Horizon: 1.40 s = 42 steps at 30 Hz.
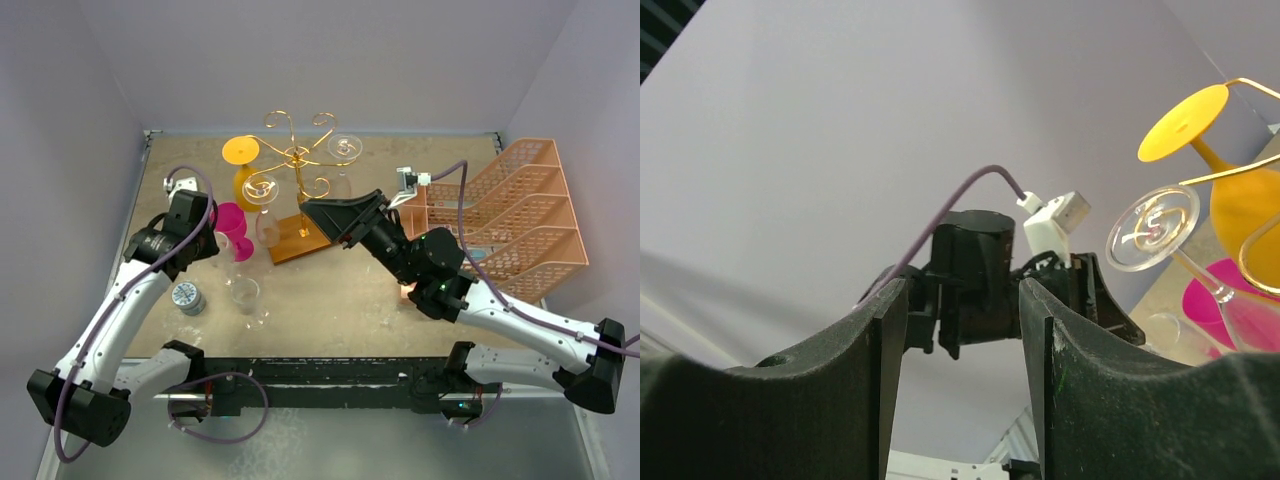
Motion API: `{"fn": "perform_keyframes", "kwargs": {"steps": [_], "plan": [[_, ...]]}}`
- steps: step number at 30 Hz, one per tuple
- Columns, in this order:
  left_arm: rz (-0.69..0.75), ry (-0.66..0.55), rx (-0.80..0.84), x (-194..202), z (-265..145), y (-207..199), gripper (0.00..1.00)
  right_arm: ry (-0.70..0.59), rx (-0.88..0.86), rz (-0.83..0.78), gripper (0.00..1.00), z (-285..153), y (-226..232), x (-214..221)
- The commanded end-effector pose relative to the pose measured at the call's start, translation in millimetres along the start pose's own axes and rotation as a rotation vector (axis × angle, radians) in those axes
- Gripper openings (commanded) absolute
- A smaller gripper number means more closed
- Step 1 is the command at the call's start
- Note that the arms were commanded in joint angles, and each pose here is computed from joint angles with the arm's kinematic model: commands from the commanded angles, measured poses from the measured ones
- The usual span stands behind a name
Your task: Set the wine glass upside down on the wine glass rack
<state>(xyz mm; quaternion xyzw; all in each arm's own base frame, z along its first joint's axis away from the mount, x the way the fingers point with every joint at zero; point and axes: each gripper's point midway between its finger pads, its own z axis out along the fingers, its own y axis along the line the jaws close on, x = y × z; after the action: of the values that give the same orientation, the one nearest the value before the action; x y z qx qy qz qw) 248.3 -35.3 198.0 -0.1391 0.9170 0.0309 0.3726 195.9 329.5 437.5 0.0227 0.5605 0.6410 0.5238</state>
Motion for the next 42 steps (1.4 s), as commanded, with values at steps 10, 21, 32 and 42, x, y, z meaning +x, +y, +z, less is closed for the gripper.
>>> {"fn": "perform_keyframes", "kwargs": {"steps": [10, 21, 32, 42], "plan": [[0.025, 0.028, -0.088, -4.3, 32.2, -2.0, 0.19, -0.069, -0.003, 0.004, 0.5, -12.6, 5.0, -19.9], [0.007, 0.005, -0.145, -15.4, 17.2, 10.3, 0.0, -0.074, 0.011, 0.002, 0.5, -11.4, 5.5, -23.3], [-0.076, -0.18, -0.163, -60.8, -55.5, 38.3, 0.0, -0.06, 0.024, 0.006, 0.49, -6.2, -0.7, -16.1], [-0.22, -0.492, 0.113, -123.9, -153.8, 31.0, 0.0, -0.033, -0.044, -0.012, 0.49, 0.1, 7.6, -6.7]]}}
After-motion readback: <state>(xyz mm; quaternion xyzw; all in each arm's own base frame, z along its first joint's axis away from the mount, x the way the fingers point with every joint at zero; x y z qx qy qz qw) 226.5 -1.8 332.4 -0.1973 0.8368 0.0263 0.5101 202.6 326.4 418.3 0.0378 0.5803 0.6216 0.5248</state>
